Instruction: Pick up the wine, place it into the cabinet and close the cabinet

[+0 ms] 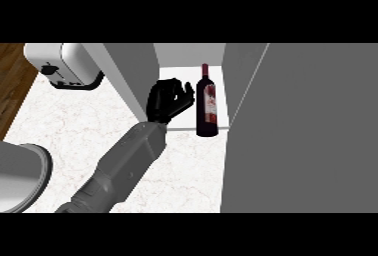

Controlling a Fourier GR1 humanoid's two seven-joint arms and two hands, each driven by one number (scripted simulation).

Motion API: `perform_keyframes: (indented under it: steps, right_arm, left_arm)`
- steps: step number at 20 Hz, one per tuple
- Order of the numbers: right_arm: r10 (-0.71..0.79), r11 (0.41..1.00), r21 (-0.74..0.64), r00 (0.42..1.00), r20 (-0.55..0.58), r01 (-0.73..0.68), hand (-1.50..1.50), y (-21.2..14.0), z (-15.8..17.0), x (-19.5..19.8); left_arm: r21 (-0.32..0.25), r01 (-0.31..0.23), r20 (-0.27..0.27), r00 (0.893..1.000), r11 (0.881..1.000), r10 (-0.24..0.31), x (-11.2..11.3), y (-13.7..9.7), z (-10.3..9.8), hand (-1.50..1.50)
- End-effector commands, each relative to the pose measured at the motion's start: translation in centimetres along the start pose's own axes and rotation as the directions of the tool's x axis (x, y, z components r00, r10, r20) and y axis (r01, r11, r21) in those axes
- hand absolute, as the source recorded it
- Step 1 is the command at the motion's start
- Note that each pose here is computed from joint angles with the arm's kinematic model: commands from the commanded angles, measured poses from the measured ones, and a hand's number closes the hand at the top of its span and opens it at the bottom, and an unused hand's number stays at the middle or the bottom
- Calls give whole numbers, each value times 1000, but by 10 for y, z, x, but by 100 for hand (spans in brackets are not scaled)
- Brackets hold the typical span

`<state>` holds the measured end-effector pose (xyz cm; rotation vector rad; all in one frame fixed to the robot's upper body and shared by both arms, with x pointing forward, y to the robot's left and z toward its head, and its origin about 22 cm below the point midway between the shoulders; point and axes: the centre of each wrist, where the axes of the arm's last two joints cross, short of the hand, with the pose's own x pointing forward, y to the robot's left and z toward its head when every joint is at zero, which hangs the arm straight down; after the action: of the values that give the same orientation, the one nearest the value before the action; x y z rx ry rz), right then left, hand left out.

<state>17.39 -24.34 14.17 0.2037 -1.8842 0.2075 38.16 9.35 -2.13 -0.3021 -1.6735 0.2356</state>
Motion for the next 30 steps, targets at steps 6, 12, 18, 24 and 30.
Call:
perform_keyframes:
  steps: [6,12,18,24,30]
  right_arm:
    - [14,1000,14,1000,5,-14,-150,8,4,0]
    - [3,1000,13,1000,10,-3,-150,8,-5,-5]
    - [-15,999,30,999,33,14,-150,2,-1,-10]
    - [10,1000,19,1000,24,-11,-150,9,-11,0]
    - [12,1000,20,1000,29,-12,-150,9,-9,-5]
  left_arm:
    - [35,29,-11,1000,999,-28,3,7,-12,150]
    - [63,87,-59,995,994,-83,4,10,-16,150]
    - [105,46,-28,999,993,-43,-3,24,-10,150]
    - [160,57,55,996,986,-67,-4,37,-10,150]
    - [140,50,152,986,989,-71,2,41,-14,-150]
